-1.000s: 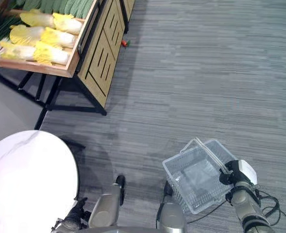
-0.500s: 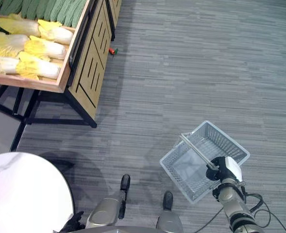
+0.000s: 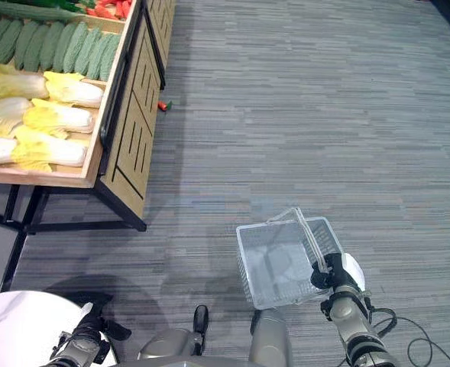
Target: Get the vegetables into the basket
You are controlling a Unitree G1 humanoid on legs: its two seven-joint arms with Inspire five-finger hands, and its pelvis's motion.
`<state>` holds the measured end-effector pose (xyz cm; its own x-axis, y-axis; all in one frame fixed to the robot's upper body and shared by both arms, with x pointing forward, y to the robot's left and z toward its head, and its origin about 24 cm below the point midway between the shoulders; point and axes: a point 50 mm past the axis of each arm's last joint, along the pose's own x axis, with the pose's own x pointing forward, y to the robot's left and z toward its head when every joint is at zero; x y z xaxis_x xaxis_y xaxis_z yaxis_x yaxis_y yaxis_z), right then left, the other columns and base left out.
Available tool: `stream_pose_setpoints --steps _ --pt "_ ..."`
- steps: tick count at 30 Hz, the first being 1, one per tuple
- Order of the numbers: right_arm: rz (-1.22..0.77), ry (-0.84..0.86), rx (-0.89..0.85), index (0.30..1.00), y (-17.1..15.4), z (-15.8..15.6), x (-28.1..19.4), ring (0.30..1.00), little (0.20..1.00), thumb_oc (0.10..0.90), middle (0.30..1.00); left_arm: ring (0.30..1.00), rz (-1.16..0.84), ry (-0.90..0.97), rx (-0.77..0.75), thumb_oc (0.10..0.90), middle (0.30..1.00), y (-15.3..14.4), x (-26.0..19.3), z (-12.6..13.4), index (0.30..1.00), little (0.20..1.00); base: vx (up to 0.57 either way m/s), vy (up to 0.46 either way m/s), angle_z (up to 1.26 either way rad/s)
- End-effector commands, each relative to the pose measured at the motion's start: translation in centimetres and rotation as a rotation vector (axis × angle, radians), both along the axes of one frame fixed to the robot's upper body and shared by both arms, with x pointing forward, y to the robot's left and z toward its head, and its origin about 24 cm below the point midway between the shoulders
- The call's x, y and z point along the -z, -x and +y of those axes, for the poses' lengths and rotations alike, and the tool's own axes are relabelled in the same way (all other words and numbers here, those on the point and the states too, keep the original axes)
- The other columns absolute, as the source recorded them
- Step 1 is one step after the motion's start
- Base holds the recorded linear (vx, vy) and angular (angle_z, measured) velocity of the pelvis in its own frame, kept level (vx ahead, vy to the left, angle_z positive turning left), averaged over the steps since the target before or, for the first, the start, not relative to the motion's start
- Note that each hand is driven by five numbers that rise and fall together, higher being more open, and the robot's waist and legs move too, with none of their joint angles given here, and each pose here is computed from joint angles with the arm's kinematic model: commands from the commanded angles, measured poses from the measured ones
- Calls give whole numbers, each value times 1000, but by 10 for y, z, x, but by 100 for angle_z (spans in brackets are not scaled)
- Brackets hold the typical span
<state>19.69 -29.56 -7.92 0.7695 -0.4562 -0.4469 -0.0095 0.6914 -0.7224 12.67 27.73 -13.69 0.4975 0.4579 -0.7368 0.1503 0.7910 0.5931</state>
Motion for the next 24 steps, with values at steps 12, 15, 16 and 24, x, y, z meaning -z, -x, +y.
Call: stream_pose_setpoints --steps 12,15,16,24 --pt "-207 174 24 300 -17 -49 -56 300 300 400 300 1000 115 46 -17 900 1000 32 18 -24 1000 1000 268 -249 36" --pt "-209 184 60 300 -13 -55 -57 300 300 400 300 1000 127 59 -26 900 1000 38 21 -31 1000 1000 153 -241 58" --pt "-209 183 60 300 -13 -55 -56 300 300 400 300 1000 127 59 -26 900 1000 38 21 -31 1000 1000 69 -99 48" --pt "-223 181 9 300 -18 -42 -54 300 300 400 300 1000 243 48 -34 900 1000 72 28 -34 1000 1000 258 -11 15"
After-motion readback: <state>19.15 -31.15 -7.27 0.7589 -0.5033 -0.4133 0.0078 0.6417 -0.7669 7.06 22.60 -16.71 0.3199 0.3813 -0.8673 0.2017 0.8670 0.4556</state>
